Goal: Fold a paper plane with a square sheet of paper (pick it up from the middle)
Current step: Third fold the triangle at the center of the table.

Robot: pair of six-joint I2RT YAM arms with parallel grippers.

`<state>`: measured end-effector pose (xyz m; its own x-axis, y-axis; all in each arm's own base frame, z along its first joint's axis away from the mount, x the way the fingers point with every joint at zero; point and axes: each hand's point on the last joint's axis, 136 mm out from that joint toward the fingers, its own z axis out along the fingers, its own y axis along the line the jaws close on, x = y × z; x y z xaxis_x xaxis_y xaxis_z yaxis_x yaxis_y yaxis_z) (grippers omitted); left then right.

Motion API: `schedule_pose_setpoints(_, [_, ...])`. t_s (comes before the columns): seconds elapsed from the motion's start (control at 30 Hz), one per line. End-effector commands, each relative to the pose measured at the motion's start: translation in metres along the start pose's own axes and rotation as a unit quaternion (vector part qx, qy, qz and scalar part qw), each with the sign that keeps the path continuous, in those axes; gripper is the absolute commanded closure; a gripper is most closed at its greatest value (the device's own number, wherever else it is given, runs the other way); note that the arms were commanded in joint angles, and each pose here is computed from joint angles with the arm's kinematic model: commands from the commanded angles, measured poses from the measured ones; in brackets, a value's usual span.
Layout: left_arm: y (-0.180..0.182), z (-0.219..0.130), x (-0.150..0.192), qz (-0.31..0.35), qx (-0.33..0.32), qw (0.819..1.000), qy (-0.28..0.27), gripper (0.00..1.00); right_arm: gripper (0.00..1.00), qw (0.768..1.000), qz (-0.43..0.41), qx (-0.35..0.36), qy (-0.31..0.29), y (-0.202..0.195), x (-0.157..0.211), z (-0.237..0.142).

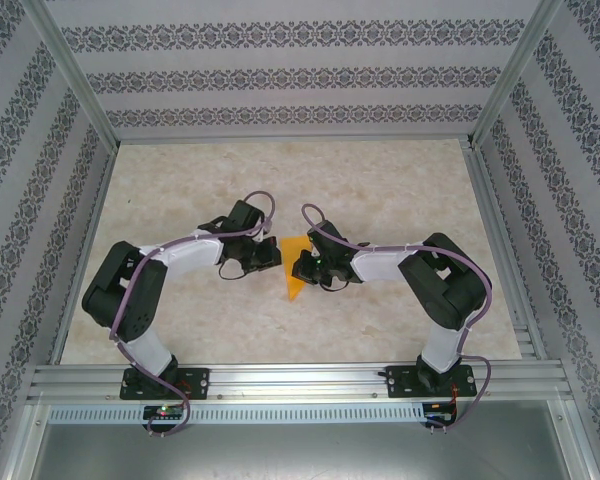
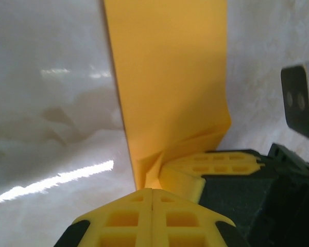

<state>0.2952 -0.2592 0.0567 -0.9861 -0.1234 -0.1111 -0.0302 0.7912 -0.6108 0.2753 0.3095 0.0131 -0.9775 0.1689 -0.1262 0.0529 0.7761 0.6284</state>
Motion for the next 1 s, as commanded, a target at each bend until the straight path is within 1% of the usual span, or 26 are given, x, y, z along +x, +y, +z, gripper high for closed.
schedule_pose_setpoints(0.0, [-0.018,0.004,0.003,0.016,0.032,0.999,0.0,0.98,1.0,0.999,0.005,0.047,0.02,-0.03,0.016,0.006])
schedule_pose_setpoints(0.13, [-0.021,0.014,0.007,0.019,0.033,0.999,0.012,1.0,1.0,0.999,0.006,0.048,0.021,-0.03,0.016,0.006])
schedule_pose_setpoints(0.27, [-0.017,0.023,0.008,0.019,0.017,1.0,0.019,1.0,1.0,0.999,0.006,0.047,0.019,-0.03,0.015,0.005])
schedule_pose_setpoints(0.67, [-0.016,0.037,0.003,0.012,0.017,1.0,0.017,1.0,1.0,0.999,0.009,0.042,0.021,-0.029,0.016,0.007])
schedule_pose_setpoints(0.97, [0.0,0.045,0.007,0.002,-0.011,1.0,0.022,1.0,1.0,0.999,0.011,0.027,0.017,-0.026,0.014,0.005])
